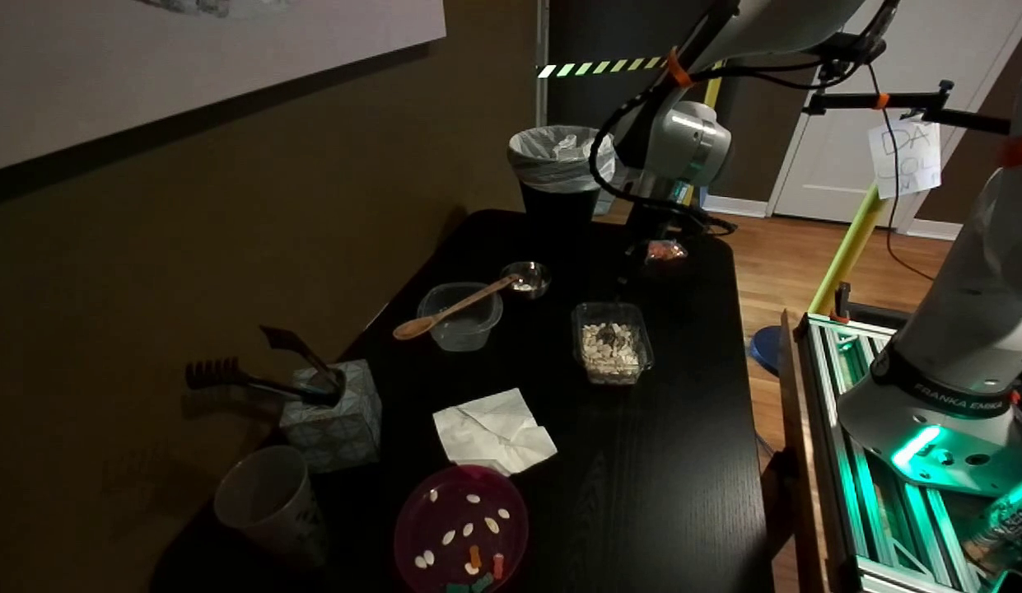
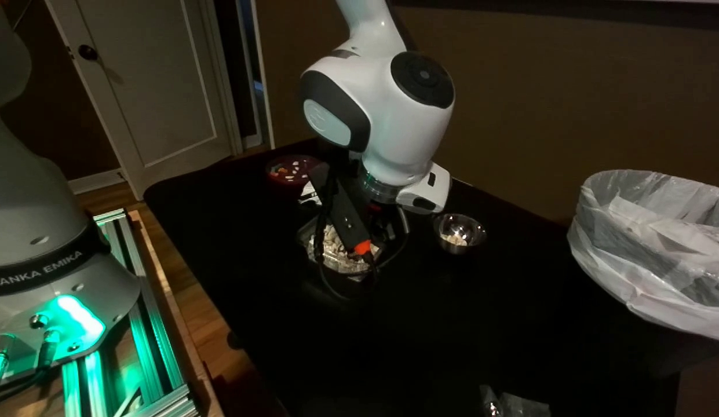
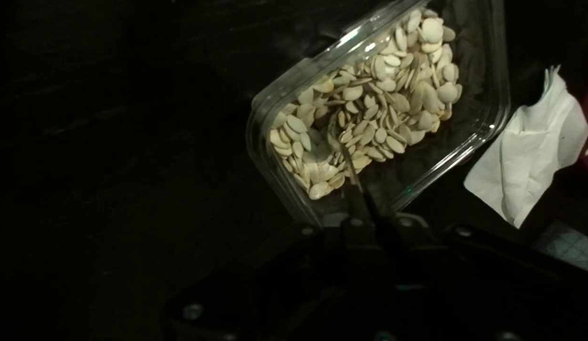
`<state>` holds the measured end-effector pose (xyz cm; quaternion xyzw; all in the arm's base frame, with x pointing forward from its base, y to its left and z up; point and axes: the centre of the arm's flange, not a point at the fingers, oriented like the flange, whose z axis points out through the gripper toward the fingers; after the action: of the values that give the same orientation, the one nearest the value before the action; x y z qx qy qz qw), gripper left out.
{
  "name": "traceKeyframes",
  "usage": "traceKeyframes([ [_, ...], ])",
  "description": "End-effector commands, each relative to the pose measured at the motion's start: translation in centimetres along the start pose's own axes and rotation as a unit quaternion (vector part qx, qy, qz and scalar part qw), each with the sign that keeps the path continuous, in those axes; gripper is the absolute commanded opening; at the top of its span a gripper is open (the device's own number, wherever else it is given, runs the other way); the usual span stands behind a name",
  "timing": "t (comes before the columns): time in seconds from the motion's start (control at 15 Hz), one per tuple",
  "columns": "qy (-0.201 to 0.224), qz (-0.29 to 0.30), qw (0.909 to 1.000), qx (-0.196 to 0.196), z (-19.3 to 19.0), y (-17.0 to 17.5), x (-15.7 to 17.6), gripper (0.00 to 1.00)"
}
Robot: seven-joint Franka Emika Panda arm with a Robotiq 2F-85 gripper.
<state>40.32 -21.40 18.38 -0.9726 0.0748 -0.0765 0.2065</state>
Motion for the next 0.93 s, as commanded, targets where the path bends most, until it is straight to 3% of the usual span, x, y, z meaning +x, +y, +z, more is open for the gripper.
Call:
traceKeyframes([
  [0.0,-0.024,0.041,0.9982,0.035,3.0,2.6,1.1,0.01],
  [0.33,-0.072,0.086,0.9887,0.100,5.4,5.0,1.9,0.01],
  [0.67,-0.148,0.138,0.9646,0.170,8.4,6.6,2.6,0.01],
  [0.87,-0.195,0.169,0.9484,0.184,10.4,6.7,3.0,0.01],
])
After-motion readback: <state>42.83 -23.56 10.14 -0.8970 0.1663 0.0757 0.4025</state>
